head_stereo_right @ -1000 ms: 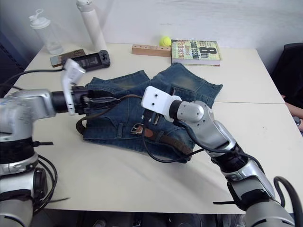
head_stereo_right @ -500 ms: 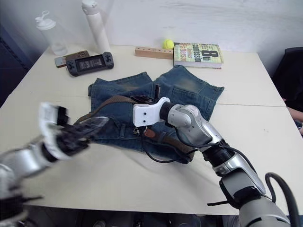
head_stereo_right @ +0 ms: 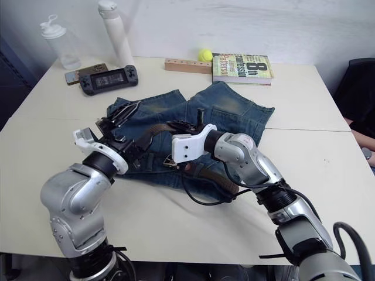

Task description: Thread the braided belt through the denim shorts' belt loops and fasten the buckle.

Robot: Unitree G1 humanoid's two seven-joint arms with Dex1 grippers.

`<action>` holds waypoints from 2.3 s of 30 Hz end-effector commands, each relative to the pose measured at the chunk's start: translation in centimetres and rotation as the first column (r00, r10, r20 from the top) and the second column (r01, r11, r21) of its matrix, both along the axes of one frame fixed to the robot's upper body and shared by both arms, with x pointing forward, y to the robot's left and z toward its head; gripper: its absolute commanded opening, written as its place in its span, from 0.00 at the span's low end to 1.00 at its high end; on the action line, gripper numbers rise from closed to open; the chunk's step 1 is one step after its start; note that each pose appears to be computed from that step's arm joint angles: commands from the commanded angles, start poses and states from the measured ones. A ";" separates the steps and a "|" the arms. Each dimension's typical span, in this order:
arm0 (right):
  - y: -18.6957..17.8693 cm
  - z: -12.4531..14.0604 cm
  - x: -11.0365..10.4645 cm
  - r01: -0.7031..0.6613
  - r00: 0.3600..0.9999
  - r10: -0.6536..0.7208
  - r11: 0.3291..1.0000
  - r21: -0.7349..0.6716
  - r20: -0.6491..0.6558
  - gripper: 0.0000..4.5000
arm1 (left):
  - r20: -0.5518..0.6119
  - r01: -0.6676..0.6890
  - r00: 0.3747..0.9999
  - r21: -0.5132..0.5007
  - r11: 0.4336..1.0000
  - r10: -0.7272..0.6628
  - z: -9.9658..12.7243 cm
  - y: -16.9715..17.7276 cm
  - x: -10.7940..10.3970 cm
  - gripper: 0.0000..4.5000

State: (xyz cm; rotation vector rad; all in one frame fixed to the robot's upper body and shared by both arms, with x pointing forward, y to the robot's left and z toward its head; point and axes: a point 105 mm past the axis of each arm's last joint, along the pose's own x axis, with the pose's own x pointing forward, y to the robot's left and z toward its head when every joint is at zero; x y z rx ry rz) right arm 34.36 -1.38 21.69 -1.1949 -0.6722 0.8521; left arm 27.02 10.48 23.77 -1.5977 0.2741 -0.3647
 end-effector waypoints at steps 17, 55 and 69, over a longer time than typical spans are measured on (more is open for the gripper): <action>0.3 2.6 -1.4 -0.033 0.998 0.031 0.998 0.060 0.046 0.00 | 0.033 0.049 0.998 0.018 0.999 -0.050 -1.0 -0.6 1.8 0.99; -2.4 2.3 -0.1 0.072 0.997 -0.073 0.995 0.064 0.019 0.27 | 0.082 0.090 0.992 0.085 0.992 -0.097 -0.8 0.1 4.1 0.17; -2.2 2.2 -0.8 0.034 0.999 -0.033 0.995 0.091 -0.018 0.00 | 0.132 0.114 0.981 0.196 0.974 -0.142 -0.7 0.0 4.0 0.16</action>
